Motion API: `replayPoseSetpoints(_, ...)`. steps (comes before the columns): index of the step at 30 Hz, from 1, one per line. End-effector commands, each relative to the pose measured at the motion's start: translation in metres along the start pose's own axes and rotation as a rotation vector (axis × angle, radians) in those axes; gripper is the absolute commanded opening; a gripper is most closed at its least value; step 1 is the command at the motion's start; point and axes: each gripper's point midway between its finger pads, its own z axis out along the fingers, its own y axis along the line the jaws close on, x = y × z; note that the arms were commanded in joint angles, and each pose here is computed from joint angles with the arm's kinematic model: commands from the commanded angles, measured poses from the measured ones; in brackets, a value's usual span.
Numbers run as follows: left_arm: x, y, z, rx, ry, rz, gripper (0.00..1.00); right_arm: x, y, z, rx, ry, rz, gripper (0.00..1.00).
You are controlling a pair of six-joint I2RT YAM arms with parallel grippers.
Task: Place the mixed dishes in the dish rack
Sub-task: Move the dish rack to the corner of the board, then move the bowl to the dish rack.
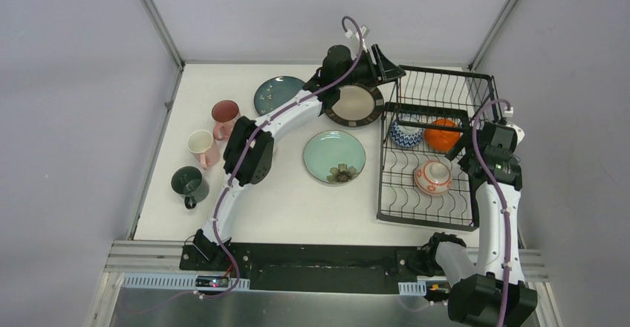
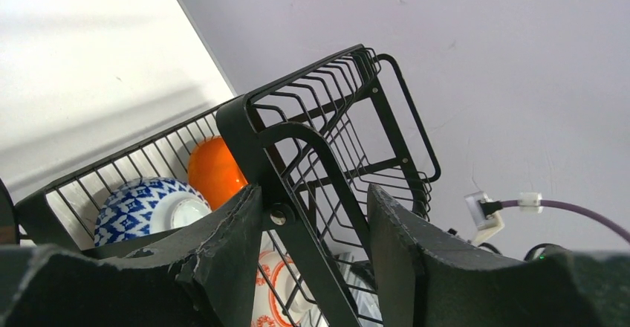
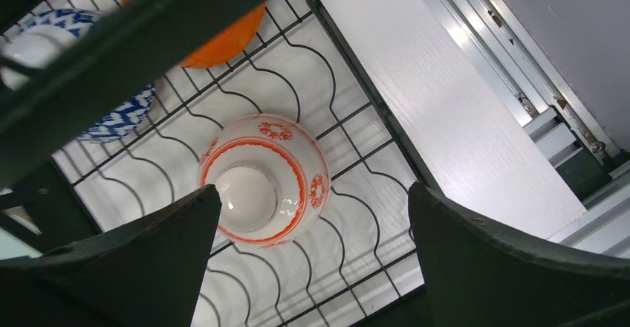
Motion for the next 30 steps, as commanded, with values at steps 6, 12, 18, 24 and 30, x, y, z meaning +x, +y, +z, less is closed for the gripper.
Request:
replayPoseSetpoints(6, 0.007, -0.031, -0.02, 0.008, 0.084, 0.027, 0.57, -0.004, 0.018, -0.054, -0.099, 0.089, 0.127, 0.94)
replayPoseSetpoints(12, 0.004, -0.035, -0.034, -0.015, 0.121, 0.031, 0.74, 0.018, 0.039, -0.075, -0.257, 0.135, 0.199, 0.82)
replayPoseSetpoints(18, 0.002, -0.036, -0.049, -0.039, 0.151, 0.022, 0.78, 0.038, 0.061, -0.061, -0.335, 0.236, 0.294, 0.74)
replayPoseSetpoints(24, 0.008, -0.011, -0.086, -0.19, 0.206, 0.031, 0.79, 0.051, 0.08, -0.039, -0.38, 0.311, 0.41, 0.55)
replayPoseSetpoints(30, 0.023, 0.003, -0.135, -0.353, 0.214, 0.041, 0.76, 0.068, 0.068, -0.008, -0.272, 0.313, 0.488, 0.52)
